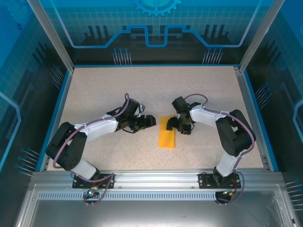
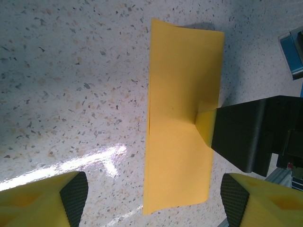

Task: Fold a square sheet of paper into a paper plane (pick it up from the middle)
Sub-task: Fold the square sheet of paper in half at the center of the table, then hold the square sheet of paper at the center of the table.

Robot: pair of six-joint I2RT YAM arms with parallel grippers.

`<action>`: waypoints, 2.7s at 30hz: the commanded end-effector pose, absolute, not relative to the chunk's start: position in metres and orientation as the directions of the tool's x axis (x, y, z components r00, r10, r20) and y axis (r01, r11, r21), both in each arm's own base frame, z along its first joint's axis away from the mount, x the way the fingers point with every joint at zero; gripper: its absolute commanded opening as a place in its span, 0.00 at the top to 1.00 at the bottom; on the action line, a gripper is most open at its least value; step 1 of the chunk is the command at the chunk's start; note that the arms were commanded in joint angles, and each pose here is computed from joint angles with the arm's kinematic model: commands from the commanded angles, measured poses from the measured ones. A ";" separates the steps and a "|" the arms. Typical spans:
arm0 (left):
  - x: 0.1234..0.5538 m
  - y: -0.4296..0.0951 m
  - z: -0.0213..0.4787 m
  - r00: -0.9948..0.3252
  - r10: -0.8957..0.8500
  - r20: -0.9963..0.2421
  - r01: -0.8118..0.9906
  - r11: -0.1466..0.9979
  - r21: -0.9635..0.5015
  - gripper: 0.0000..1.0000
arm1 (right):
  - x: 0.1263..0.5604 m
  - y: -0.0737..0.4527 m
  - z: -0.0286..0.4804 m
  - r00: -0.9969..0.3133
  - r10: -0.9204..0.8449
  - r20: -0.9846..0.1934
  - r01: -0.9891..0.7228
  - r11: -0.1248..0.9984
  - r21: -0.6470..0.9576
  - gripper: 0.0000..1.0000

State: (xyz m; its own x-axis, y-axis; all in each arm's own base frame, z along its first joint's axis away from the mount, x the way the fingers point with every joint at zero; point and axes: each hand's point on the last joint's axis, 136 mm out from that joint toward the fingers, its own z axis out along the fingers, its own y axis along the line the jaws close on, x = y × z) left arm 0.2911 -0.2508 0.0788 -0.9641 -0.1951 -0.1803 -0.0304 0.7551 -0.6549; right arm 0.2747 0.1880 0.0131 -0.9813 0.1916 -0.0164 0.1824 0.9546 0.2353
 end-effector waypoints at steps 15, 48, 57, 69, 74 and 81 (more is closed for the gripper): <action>0.295 -0.259 0.088 -0.963 -0.192 -0.188 -0.015 0.737 -0.676 0.32 | 0.257 0.196 -0.035 -0.980 0.186 0.074 0.197 0.957 0.211 0.21; 0.308 -0.278 0.074 -0.973 -0.195 -0.120 -0.073 0.760 -0.646 0.97 | 0.254 0.192 -0.049 -0.989 0.110 0.097 0.125 0.979 0.163 0.21; 0.309 -0.282 0.075 -0.975 -0.193 -0.113 -0.072 0.748 -0.659 0.97 | 0.256 0.190 -0.050 -0.985 0.138 0.103 0.153 0.976 0.157 0.21; 0.305 -0.283 0.073 -0.977 -0.186 -0.100 -0.071 0.737 -0.673 0.98 | 0.251 0.184 -0.059 -0.979 0.167 0.117 0.181 0.975 0.125 0.23; 0.304 -0.289 0.070 -0.982 -0.173 -0.082 -0.070 0.727 -0.683 0.99 | 0.249 0.181 -0.062 -0.976 0.178 0.122 0.192 0.975 0.112 0.23; 0.304 -0.299 0.066 -0.986 -0.152 -0.062 -0.068 0.723 -0.688 0.99 | 0.247 0.183 -0.062 -0.978 0.163 0.130 0.179 0.977 0.120 0.22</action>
